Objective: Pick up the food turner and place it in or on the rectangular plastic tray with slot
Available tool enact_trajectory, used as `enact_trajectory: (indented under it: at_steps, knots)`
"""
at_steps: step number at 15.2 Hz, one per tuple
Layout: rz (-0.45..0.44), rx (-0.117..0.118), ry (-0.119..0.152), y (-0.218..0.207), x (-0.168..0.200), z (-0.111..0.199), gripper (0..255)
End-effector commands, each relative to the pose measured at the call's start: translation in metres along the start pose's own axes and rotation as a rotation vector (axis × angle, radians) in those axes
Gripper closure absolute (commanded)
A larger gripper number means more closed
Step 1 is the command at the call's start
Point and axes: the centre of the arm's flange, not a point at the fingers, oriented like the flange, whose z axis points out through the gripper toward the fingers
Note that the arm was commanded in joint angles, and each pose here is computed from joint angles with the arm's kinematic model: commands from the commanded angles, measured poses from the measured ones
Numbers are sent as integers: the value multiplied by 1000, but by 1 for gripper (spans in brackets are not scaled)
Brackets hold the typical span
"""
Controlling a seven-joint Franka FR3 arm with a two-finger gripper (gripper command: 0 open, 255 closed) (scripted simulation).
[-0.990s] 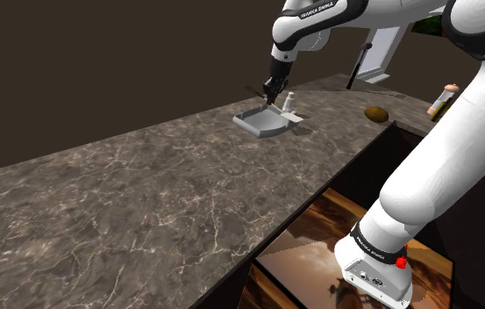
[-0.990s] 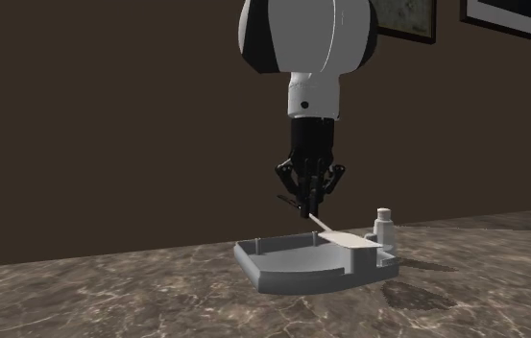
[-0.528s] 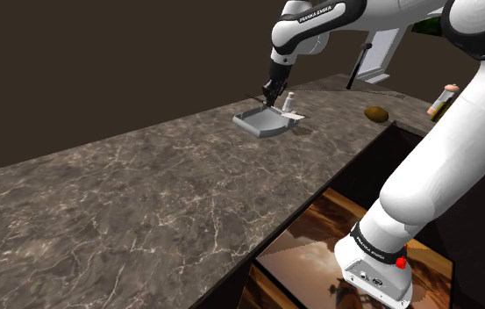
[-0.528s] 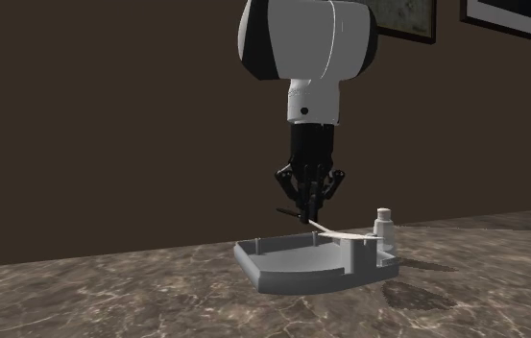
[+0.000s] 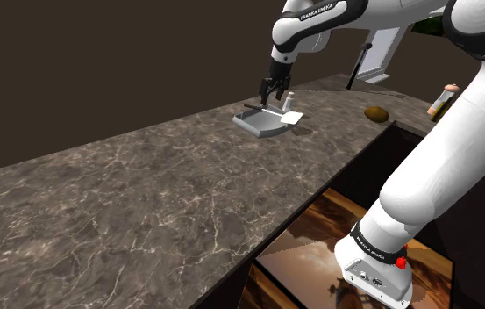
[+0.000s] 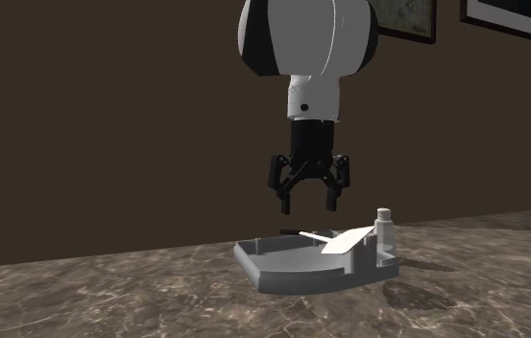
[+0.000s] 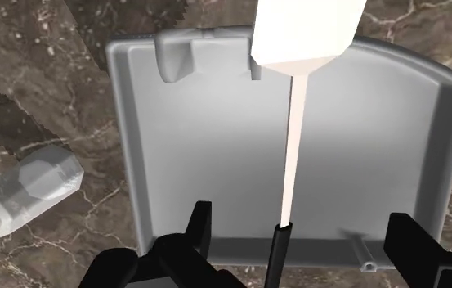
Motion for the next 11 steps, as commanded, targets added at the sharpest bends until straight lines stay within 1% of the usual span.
enact_trajectory:
  at_steps: [1, 3, 11]
  knots:
    - [0, 0, 0, 0, 0, -20, 0]
    - [0, 0, 0, 0, 0, -44, 0]
    - [0, 0, 0, 0, 0, -44, 0]
